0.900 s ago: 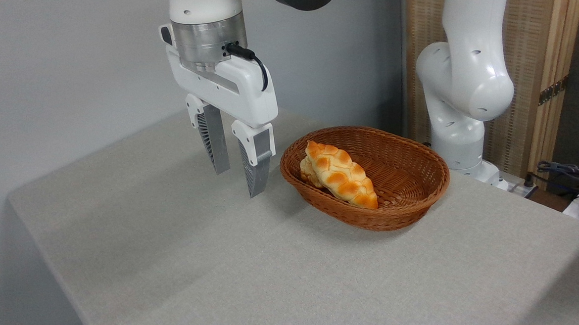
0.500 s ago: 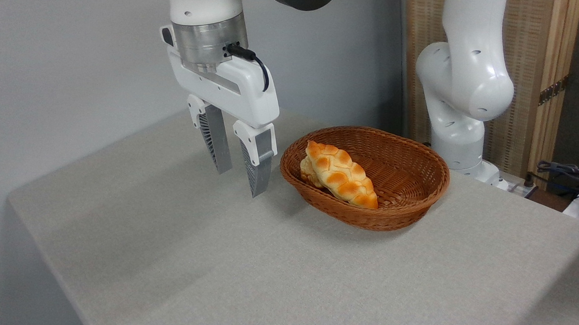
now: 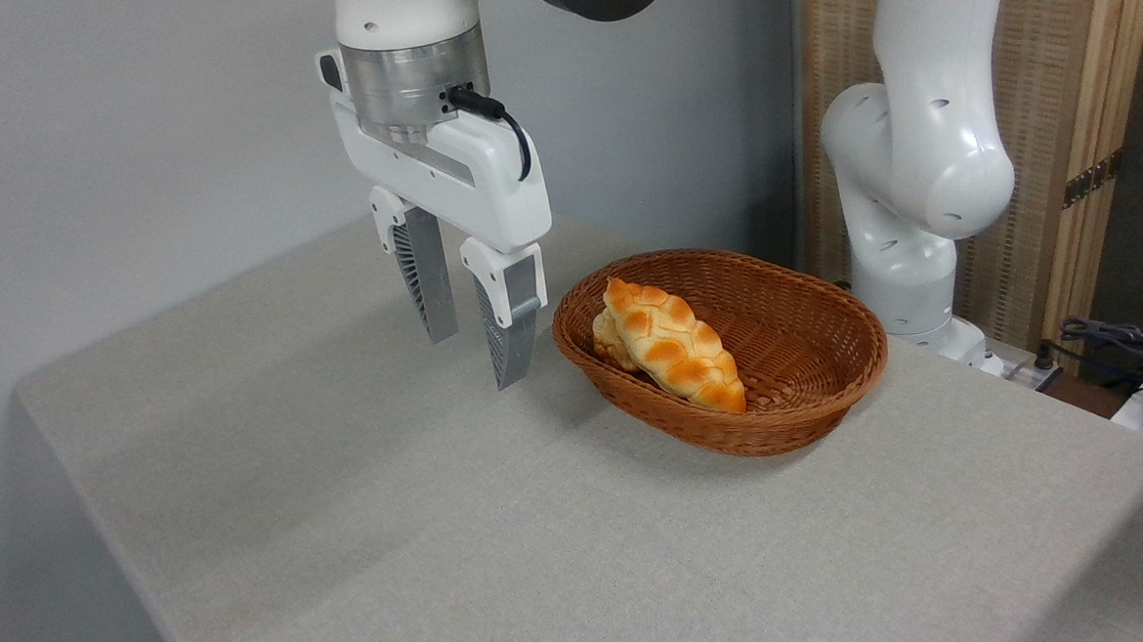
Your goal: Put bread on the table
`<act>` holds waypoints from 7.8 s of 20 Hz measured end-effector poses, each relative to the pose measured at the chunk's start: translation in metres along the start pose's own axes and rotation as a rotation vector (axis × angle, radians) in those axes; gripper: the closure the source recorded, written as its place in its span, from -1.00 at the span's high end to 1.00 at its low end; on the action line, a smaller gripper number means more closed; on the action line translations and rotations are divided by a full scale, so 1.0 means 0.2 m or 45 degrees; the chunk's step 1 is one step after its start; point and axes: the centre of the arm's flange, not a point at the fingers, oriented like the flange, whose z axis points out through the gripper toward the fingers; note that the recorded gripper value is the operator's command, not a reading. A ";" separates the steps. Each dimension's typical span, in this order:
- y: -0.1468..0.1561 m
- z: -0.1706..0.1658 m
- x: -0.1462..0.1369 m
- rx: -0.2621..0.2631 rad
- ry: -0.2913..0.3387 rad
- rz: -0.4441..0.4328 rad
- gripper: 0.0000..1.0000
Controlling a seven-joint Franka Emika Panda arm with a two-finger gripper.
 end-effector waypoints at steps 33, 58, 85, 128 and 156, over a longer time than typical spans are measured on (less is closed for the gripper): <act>0.28 0.18 -0.17 -0.195 -0.095 0.327 1.00; 0.59 0.59 -0.33 -0.516 -0.393 0.495 0.99; 0.62 0.68 -0.23 -0.489 -0.413 0.529 -0.99; 0.17 0.46 0.05 -0.219 -0.029 0.160 -0.85; 0.09 0.46 0.26 -0.045 0.007 0.002 1.00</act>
